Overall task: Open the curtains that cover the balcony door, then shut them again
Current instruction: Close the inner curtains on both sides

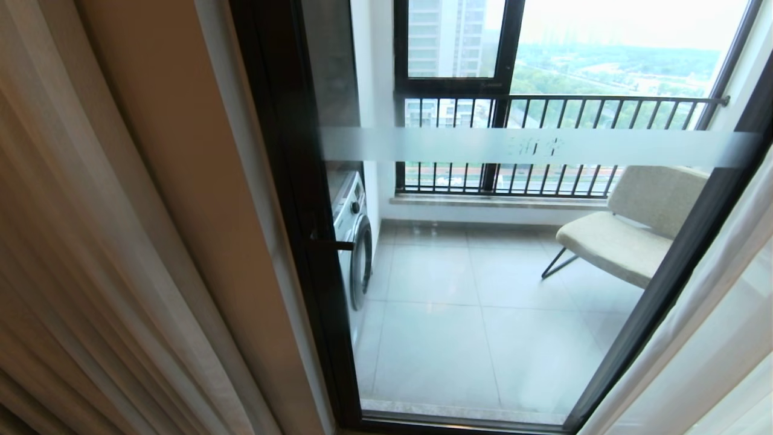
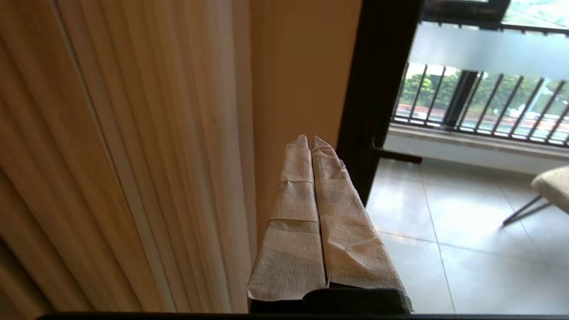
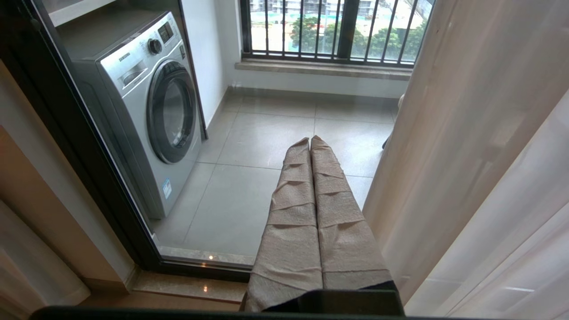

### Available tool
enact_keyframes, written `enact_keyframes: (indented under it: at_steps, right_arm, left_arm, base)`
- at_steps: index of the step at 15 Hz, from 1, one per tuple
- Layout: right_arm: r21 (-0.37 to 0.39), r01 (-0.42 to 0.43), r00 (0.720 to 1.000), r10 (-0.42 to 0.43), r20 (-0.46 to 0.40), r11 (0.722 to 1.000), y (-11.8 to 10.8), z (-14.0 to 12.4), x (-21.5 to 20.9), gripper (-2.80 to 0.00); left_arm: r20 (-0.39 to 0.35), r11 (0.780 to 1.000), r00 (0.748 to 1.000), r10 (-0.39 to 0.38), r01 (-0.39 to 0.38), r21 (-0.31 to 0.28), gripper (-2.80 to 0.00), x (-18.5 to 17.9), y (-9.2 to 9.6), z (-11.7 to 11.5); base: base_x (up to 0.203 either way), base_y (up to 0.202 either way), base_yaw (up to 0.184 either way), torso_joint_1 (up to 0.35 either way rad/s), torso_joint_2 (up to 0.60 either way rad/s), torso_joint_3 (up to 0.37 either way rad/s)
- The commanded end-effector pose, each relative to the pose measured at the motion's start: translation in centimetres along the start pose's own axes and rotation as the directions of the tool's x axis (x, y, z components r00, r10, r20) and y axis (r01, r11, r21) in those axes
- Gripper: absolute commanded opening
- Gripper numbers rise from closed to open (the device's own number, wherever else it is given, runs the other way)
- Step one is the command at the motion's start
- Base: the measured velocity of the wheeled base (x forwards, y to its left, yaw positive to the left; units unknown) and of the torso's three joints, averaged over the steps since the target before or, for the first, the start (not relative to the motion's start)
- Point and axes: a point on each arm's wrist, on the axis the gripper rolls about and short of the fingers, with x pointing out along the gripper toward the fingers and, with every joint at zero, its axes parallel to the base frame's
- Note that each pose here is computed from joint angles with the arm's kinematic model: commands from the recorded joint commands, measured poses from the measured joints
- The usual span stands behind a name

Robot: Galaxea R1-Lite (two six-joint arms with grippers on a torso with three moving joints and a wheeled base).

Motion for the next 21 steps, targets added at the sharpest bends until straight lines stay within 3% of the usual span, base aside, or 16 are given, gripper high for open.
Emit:
enact_keyframes:
  at_steps: [1, 2, 4, 6, 8, 9, 10, 14, 15, 18, 21]
  right_arm:
    - [-0.001, -0.002, 1.0, 0.002, 0.001, 1.0, 0.0, 0.0, 0.0, -2.8]
    - [-0.001, -0.001, 1.0, 0.001, 0.0, 1.0, 0.0, 0.0, 0.0, -2.8]
    - [-0.001, -0.002, 1.0, 0.002, 0.0, 1.0, 0.0, 0.0, 0.0, -2.8]
    - [-0.001, -0.002, 1.0, 0.002, 0.001, 1.0, 0.0, 0.0, 0.0, -2.8]
    - [-0.001, -0.001, 1.0, 0.001, 0.0, 1.0, 0.0, 0.0, 0.0, -2.8]
    - [-0.001, -0.003, 1.0, 0.003, 0.0, 1.0, 0.0, 0.0, 0.0, -2.8]
    - [-0.001, -0.002, 1.0, 0.002, 0.0, 1.0, 0.0, 0.0, 0.0, -2.8]
    - [-0.001, -0.001, 1.0, 0.001, 0.001, 1.0, 0.0, 0.0, 0.0, -2.8]
    - [-0.001, -0.001, 1.0, 0.001, 0.0, 1.0, 0.0, 0.0, 0.0, -2.8]
    - [-0.001, -0.002, 1.0, 0.002, 0.0, 1.0, 0.0, 0.0, 0.0, -2.8]
    - [-0.001, -0.003, 1.0, 0.003, 0.0, 1.0, 0.0, 0.0, 0.0, -2.8]
  left_arm:
    - [-0.094, 0.995, 0.99, 0.101, -0.102, -0.008, -2.8, 5.7, -0.6, 2.9]
    - [-0.091, 0.985, 0.981, 0.172, -0.174, -0.016, -2.8, 7.6, -0.7, 3.8]
    - [-0.073, 0.944, 0.942, 0.328, -0.33, -0.024, -2.8, 11.5, -0.3, 5.0]
    - [-0.029, 0.866, 0.867, 0.498, -0.498, -0.035, -2.8, 15.5, 1.7, 5.9]
    - [0.007, 0.812, 0.813, 0.582, -0.581, -0.046, -2.8, 18.4, 4.1, 6.7]
    - [0.017, 0.804, 0.804, 0.594, -0.593, -0.05, -2.8, 19.4, 5.0, 6.9]
    - [0.02, 0.8, 0.8, 0.6, -0.598, -0.052, 0.0, 20.3, 5.8, 7.0]
    - [-0.014, 0.796, 0.797, 0.603, -0.603, -0.041, 0.0, 22.1, 6.7, 6.2]
    - [-0.024, 0.806, 0.807, 0.59, -0.591, -0.038, 0.0, 22.4, 6.8, 6.0]
    - [-0.038, 0.861, 0.863, 0.504, -0.506, -0.054, 0.0, 23.2, 6.8, 6.0]
    - [-0.046, 0.897, 0.9, 0.433, -0.436, -0.079, 0.0, 23.8, 6.8, 6.0]
  base:
    - [0.0, 0.0, 0.0, 0.0, 0.0, 0.0]
    - [0.0, 0.0, 0.0, 0.0, 0.0, 0.0]
    - [0.0, 0.0, 0.0, 0.0, 0.0, 0.0]
    - [0.0, 0.0, 0.0, 0.0, 0.0, 0.0]
    - [0.0, 0.0, 0.0, 0.0, 0.0, 0.0]
    - [0.0, 0.0, 0.0, 0.0, 0.0, 0.0]
    - [0.0, 0.0, 0.0, 0.0, 0.0, 0.0]
    - [0.0, 0.0, 0.0, 0.0, 0.0, 0.0]
    - [0.0, 0.0, 0.0, 0.0, 0.0, 0.0]
    - [0.0, 0.0, 0.0, 0.0, 0.0, 0.0]
    - [0.0, 0.0, 0.0, 0.0, 0.0, 0.0]
